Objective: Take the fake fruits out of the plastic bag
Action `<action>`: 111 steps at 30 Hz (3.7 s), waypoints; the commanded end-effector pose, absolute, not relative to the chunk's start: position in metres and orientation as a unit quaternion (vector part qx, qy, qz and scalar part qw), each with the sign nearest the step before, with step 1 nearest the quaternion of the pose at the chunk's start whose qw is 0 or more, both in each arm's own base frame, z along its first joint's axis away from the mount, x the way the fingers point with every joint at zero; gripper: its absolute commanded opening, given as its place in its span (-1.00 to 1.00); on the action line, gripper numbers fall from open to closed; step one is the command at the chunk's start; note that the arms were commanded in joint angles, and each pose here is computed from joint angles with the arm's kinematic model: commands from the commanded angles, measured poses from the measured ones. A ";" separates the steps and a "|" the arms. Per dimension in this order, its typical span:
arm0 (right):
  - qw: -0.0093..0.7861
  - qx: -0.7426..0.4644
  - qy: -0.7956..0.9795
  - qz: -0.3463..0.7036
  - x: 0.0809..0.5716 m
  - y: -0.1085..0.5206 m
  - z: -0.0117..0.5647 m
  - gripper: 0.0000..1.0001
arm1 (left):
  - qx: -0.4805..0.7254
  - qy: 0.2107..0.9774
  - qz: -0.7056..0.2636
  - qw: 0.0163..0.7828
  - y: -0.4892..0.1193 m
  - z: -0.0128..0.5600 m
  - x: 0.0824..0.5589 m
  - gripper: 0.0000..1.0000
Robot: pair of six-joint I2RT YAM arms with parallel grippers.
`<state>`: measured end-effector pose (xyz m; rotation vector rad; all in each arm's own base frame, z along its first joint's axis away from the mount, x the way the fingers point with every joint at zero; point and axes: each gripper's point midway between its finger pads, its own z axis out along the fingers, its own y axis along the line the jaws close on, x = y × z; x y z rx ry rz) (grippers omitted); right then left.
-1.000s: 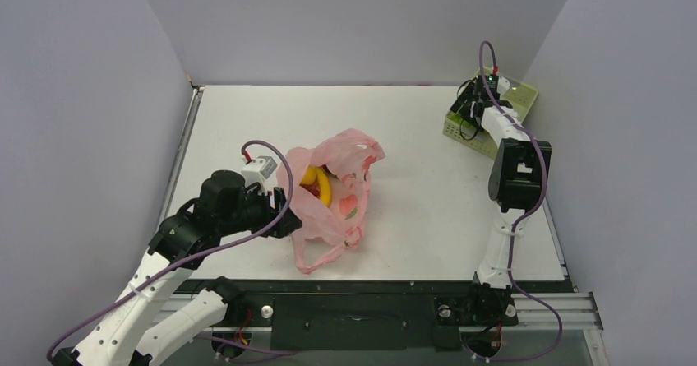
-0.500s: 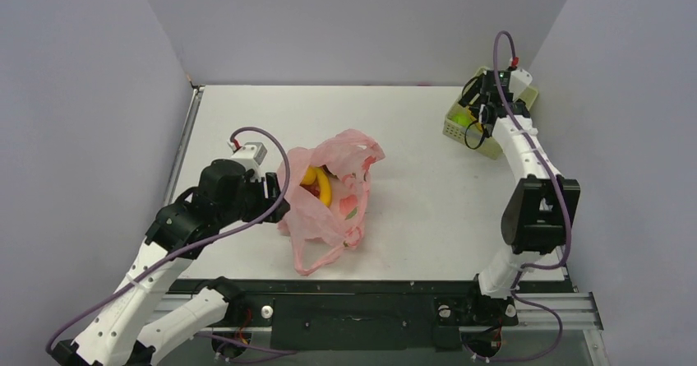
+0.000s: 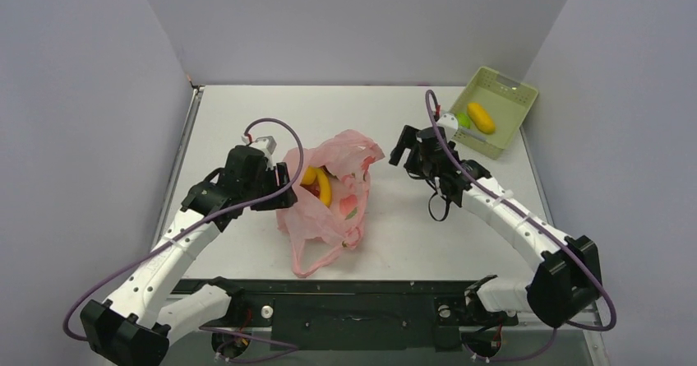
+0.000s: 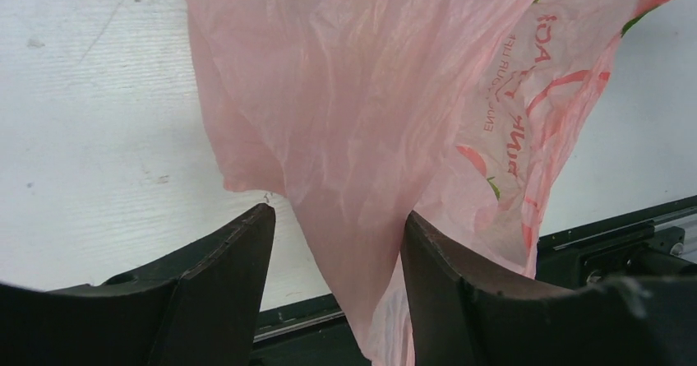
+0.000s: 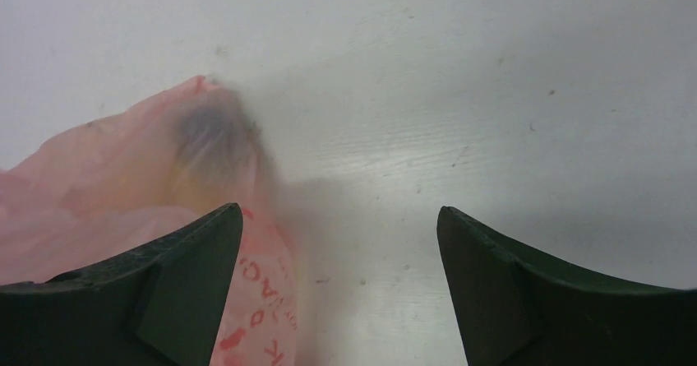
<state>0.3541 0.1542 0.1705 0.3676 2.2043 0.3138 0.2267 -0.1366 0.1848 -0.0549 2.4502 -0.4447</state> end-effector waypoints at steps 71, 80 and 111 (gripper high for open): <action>0.481 -0.223 0.798 0.285 0.204 0.421 0.138 -0.24 | 0.079 0.923 -0.079 0.369 -0.112 0.156 0.275 -0.90; 0.464 -0.222 0.821 0.247 0.159 0.436 0.055 -0.76 | 0.091 0.939 -0.070 0.323 -0.110 0.138 0.266 -1.00; 0.524 -0.012 0.837 0.154 0.288 0.383 0.096 -0.05 | 0.170 0.883 -0.188 0.394 -0.148 0.163 0.261 -1.00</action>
